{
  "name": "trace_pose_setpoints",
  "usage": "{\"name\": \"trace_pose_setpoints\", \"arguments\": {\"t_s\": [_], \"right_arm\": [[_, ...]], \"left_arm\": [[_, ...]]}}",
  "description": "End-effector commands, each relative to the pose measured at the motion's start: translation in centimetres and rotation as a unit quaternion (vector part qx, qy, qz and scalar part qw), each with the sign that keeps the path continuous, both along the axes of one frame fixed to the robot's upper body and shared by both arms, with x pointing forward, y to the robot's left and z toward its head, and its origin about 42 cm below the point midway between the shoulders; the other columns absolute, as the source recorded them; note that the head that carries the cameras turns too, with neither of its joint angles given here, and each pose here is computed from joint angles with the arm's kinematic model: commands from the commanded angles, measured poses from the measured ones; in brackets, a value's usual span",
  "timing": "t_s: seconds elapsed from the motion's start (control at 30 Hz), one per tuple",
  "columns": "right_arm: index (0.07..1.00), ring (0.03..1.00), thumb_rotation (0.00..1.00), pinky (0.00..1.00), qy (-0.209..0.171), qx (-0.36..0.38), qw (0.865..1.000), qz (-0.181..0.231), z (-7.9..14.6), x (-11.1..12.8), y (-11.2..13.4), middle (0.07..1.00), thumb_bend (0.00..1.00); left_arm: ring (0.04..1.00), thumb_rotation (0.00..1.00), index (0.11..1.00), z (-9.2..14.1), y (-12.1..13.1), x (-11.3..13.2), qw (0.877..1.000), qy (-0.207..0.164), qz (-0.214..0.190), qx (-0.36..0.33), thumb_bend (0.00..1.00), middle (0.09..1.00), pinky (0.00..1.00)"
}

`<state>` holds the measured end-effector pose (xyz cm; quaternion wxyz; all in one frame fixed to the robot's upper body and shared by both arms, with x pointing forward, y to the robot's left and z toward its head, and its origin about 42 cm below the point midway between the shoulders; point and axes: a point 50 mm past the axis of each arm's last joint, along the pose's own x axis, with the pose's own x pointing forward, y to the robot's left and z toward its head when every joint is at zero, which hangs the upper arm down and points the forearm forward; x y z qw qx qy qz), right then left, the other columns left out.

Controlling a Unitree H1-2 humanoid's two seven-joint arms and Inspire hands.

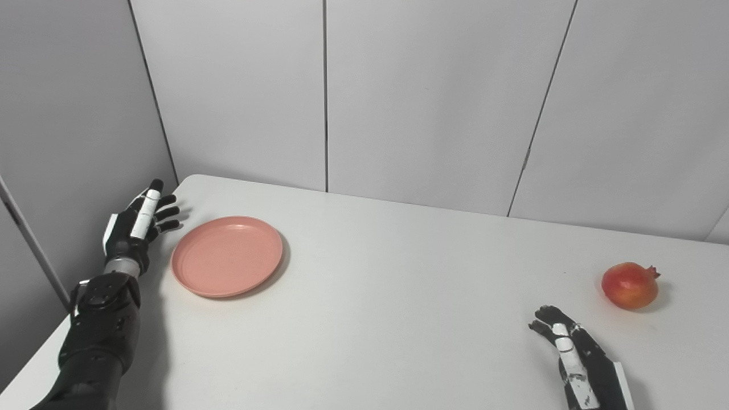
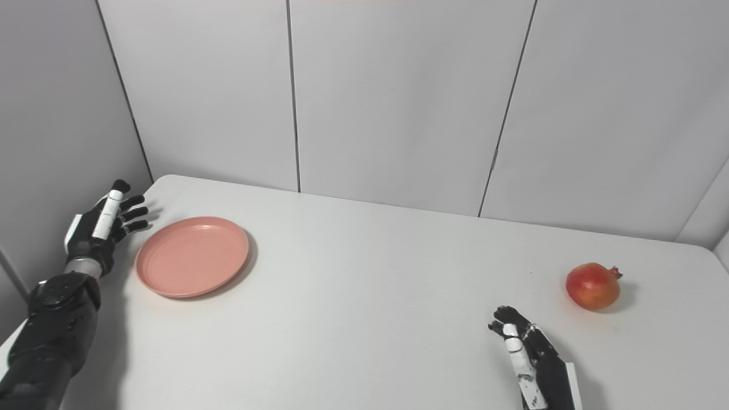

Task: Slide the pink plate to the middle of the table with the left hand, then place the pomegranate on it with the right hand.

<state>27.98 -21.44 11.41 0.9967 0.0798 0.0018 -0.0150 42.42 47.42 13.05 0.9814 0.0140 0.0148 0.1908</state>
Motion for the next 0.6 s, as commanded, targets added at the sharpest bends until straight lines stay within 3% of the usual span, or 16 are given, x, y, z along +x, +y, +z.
{"name": "trace_pose_setpoints", "arguments": {"t_s": [0.0,0.23,0.43,0.57], "right_arm": [[0.687,0.769,0.62,1.00,0.014,0.003,1.000,-0.006,-0.1,-0.1,0.0,0.760,0.58],[0.683,0.768,0.63,1.00,0.013,0.002,1.000,-0.003,0.0,-0.1,0.1,0.752,0.57],[0.693,0.776,0.64,1.00,0.017,0.004,1.000,-0.003,0.1,-0.1,0.2,0.756,0.58],[0.696,0.772,0.64,1.00,0.018,0.001,1.000,-0.003,0.0,0.0,0.4,0.750,0.59]], "left_arm": [[0.718,0.79,0.845,3.5,0.8,1.8,0.999,-0.048,-0.010,0.021,1.00,0.753,0.66],[0.698,0.79,0.833,2.4,0.4,1.5,0.999,-0.043,-0.018,0.025,1.00,0.741,0.64],[0.730,0.81,0.848,1.9,-0.5,1.3,0.998,-0.039,-0.041,0.032,1.00,0.777,0.70],[0.801,0.83,0.883,1.9,-1.9,1.2,0.997,-0.047,-0.058,0.035,0.97,0.833,0.77]]}}
